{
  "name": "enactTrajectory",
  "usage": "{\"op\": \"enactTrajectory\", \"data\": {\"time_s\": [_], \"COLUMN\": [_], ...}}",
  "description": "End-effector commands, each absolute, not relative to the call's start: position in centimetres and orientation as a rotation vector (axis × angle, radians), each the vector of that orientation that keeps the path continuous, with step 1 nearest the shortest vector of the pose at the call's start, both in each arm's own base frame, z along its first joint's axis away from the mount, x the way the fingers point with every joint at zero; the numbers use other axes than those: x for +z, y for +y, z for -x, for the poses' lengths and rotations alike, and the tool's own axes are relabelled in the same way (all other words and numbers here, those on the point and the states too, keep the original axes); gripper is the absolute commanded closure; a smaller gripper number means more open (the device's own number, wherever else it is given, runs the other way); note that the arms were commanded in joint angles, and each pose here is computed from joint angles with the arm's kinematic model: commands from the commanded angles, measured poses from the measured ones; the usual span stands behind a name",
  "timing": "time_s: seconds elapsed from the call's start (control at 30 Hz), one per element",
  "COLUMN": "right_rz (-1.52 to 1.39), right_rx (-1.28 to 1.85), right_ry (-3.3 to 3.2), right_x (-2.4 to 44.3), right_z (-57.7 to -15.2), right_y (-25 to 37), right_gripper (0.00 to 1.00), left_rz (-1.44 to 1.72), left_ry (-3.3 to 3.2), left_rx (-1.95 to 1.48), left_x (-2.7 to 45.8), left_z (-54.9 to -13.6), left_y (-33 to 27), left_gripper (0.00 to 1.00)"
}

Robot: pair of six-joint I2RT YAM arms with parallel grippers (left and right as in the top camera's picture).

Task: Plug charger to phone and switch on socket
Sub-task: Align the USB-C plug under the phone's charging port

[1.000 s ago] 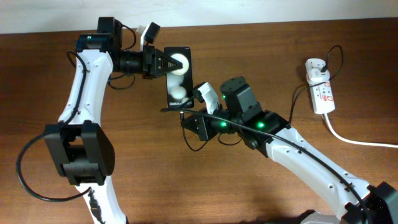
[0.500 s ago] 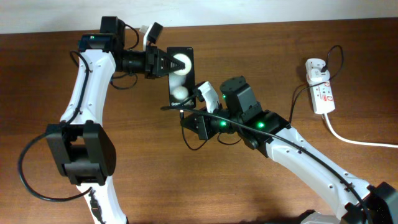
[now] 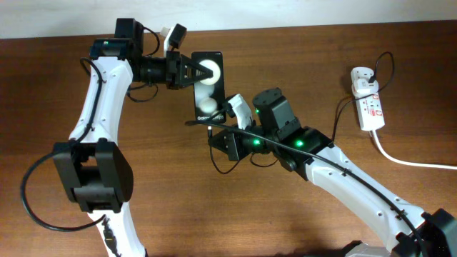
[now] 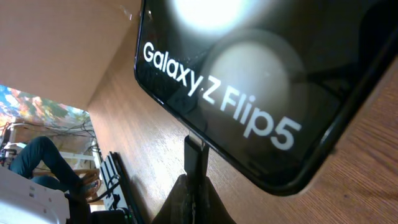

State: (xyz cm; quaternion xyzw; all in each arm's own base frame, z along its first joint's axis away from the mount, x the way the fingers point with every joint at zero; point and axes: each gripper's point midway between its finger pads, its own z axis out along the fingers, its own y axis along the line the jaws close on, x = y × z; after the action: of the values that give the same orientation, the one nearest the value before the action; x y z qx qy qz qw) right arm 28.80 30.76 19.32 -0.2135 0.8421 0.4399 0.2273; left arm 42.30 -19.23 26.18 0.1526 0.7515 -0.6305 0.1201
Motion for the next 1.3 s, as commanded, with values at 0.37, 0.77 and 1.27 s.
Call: {"op": "enactTrajectory", "data": {"time_s": [0.37,0.77,1.27], "right_rz": [0.556,0.562,0.561], "right_rx": [1.187,1.199,1.199], "right_ry": [2.294,2.294,2.296], "right_x": [20.0,20.0,20.0], "right_z": [-29.9,-29.7,-29.7], "right_y": [29.9,29.9,29.9], "right_gripper": [0.96,0.96,0.96], "left_rz": [-0.449,-0.45,-0.451], "left_ry": [2.198,2.191,2.195], "left_rx": [-1.834,-1.843,-1.838], "left_x": [26.3,26.4,26.4], "left_z": [-42.3,-42.3,-42.3], "left_y": [-19.3,-19.3,-19.3], "left_gripper": [1.0,1.0,1.0]}}
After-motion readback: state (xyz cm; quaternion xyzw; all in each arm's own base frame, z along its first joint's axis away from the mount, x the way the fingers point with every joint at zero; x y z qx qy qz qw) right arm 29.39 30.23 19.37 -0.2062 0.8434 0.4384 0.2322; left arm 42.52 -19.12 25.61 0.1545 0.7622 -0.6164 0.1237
